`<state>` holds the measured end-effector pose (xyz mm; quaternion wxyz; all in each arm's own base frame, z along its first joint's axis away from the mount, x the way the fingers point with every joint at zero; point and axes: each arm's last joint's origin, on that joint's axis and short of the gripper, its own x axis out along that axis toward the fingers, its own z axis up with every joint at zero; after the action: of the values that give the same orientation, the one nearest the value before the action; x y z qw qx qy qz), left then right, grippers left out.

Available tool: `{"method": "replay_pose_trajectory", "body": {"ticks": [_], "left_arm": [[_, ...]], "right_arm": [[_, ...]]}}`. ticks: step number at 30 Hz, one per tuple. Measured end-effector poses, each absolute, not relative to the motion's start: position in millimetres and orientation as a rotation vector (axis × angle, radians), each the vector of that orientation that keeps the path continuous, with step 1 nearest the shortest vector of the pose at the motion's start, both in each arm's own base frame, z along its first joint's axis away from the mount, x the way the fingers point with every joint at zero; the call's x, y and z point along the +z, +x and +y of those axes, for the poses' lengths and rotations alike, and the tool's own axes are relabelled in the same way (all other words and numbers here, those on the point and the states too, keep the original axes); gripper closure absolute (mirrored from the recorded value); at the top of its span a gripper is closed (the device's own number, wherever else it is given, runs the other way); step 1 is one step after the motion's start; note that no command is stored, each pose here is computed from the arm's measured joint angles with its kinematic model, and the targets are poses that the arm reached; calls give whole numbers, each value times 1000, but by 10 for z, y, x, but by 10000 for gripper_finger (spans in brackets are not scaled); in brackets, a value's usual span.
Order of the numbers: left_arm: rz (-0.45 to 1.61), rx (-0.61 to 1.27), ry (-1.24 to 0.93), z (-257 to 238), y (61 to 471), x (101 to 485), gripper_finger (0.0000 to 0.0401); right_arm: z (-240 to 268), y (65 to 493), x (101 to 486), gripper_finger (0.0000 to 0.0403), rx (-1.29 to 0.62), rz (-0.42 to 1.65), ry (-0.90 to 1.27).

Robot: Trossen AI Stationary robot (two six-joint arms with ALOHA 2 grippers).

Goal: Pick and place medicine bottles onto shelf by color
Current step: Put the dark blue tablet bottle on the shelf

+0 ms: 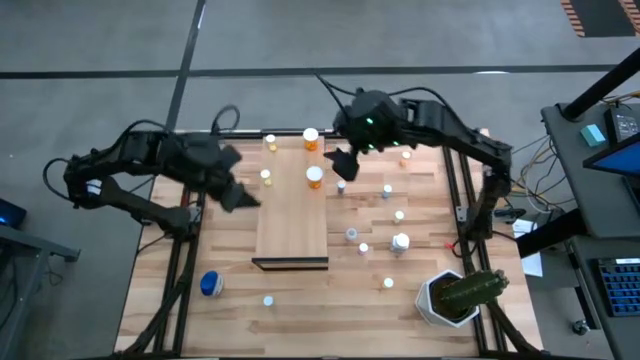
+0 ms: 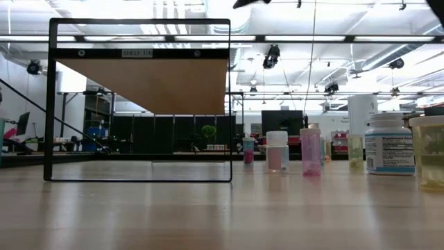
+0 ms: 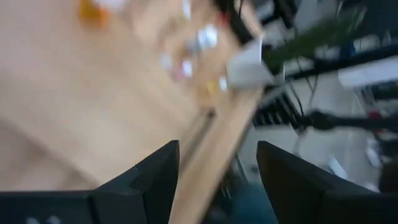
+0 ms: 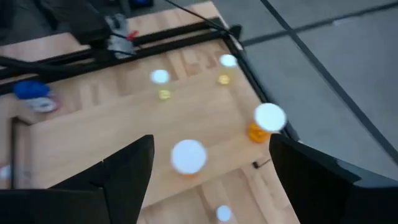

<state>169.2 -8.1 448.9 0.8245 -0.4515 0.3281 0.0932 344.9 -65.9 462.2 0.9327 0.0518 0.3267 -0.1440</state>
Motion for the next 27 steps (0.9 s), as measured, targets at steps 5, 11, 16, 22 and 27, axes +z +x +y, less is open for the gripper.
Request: {"method": "replay_pose_trajectory", "body": {"ticks": [5,11,16,22,27], "left_arm": [[890,260,-1099,-272,1610,4372,203],[1063,350,-1177,-380,1580,4263,203],[1140,385,-1151,-432,1602,4200,203],[1167,383,-1138,-467,1613,4183,202],[1194,379,-1127,-514,1590,4167,183]], "right_arm": [[-485,3272,4605,98,-267,640,100],[-368,3255,4397,101,-248,544,148],[-338,3187,4275,101,-249,474,192],[-308,3078,4188,101,-243,414,229],[-304,2978,4189,101,-247,389,236]]}}
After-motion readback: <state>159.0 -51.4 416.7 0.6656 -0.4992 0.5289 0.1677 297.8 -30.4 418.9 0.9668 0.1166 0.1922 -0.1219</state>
